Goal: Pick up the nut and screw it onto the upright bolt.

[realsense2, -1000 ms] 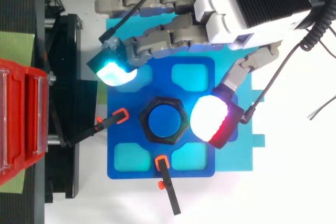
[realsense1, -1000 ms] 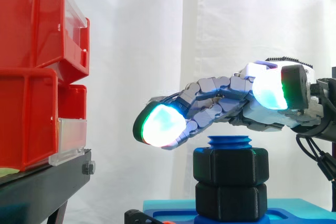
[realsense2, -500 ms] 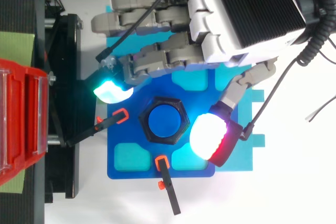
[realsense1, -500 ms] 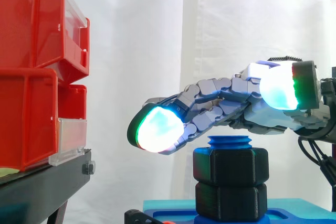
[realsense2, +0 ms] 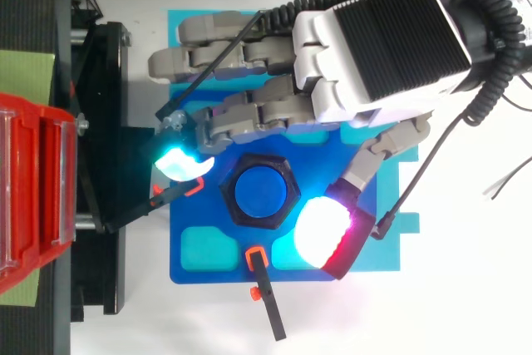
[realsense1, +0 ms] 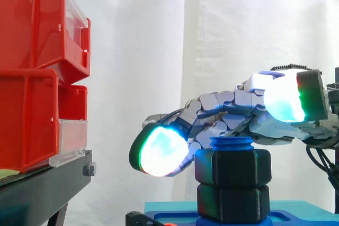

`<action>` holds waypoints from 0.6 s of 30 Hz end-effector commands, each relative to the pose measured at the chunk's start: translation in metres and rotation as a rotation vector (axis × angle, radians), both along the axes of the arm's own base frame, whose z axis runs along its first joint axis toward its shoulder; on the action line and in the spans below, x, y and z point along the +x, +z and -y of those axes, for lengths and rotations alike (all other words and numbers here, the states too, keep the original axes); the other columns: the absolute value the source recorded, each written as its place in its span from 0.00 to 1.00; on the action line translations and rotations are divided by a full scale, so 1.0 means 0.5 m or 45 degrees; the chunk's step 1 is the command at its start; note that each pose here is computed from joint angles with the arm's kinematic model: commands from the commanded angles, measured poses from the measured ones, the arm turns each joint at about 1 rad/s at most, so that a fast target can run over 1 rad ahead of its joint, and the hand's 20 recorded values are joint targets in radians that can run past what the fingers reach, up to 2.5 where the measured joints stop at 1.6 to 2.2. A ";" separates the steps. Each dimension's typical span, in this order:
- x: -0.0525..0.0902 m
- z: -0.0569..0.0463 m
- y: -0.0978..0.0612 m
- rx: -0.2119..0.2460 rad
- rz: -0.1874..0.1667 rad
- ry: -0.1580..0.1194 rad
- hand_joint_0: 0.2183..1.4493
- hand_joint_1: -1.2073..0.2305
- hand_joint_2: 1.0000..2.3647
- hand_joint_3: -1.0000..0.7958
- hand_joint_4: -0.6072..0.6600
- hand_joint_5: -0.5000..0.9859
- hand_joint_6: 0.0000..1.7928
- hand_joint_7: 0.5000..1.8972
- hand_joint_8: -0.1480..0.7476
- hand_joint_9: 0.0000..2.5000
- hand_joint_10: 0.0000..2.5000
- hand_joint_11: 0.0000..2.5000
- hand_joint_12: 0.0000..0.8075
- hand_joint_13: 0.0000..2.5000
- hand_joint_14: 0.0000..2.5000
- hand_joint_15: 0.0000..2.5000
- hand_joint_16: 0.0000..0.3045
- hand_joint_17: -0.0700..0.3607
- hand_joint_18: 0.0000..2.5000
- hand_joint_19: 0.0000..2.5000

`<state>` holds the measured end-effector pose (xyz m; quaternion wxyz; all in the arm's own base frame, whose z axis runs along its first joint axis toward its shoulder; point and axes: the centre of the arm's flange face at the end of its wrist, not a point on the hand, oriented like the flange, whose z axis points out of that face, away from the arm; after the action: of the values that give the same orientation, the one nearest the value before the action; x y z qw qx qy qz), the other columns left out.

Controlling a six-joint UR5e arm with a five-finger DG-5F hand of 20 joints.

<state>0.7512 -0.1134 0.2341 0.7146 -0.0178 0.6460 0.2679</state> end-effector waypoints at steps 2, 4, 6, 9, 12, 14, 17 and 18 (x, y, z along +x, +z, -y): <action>0.000 -0.003 -0.002 0.000 -0.014 -0.004 0.19 0.75 0.00 0.28 0.66 0.31 0.28 0.28 0.43 0.25 0.00 0.00 0.40 0.07 0.00 0.00 0.15 0.40 0.00 0.00; -0.001 0.001 0.000 0.004 -0.014 -0.005 0.19 0.74 0.00 0.28 0.67 0.32 0.28 0.30 0.44 0.27 0.00 0.00 0.39 0.08 0.00 0.00 0.15 0.39 0.00 0.00; -0.002 0.006 0.000 0.004 -0.014 -0.009 0.19 0.74 0.00 0.28 0.66 0.32 0.28 0.33 0.44 0.28 0.00 0.00 0.39 0.10 0.00 0.00 0.14 0.39 0.00 0.00; -0.003 0.008 0.000 0.005 -0.014 -0.011 0.20 0.72 0.00 0.28 0.65 0.33 0.28 0.37 0.43 0.29 0.00 0.00 0.39 0.11 0.00 0.00 0.14 0.38 0.00 0.00; -0.003 0.010 0.000 0.005 -0.012 -0.013 0.20 0.71 0.00 0.28 0.64 0.34 0.28 0.40 0.43 0.32 0.00 0.00 0.38 0.13 0.00 0.00 0.13 0.38 0.00 0.00; -0.003 0.010 0.000 0.005 -0.012 -0.013 0.21 0.70 0.00 0.28 0.63 0.35 0.28 0.44 0.44 0.34 0.00 0.00 0.36 0.14 0.00 0.00 0.13 0.37 0.00 0.00; -0.003 0.013 0.000 0.005 -0.012 -0.015 0.21 0.68 0.00 0.28 0.61 0.35 0.28 0.47 0.44 0.36 0.00 0.00 0.36 0.16 0.00 0.00 0.12 0.36 0.00 0.00; -0.003 0.013 0.000 0.005 -0.012 -0.015 0.21 0.68 0.00 0.28 0.61 0.36 0.28 0.48 0.44 0.36 0.00 0.00 0.36 0.16 0.00 0.00 0.12 0.35 0.00 0.00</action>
<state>0.7497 -0.1191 0.2341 0.7128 -0.0116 0.6490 0.2655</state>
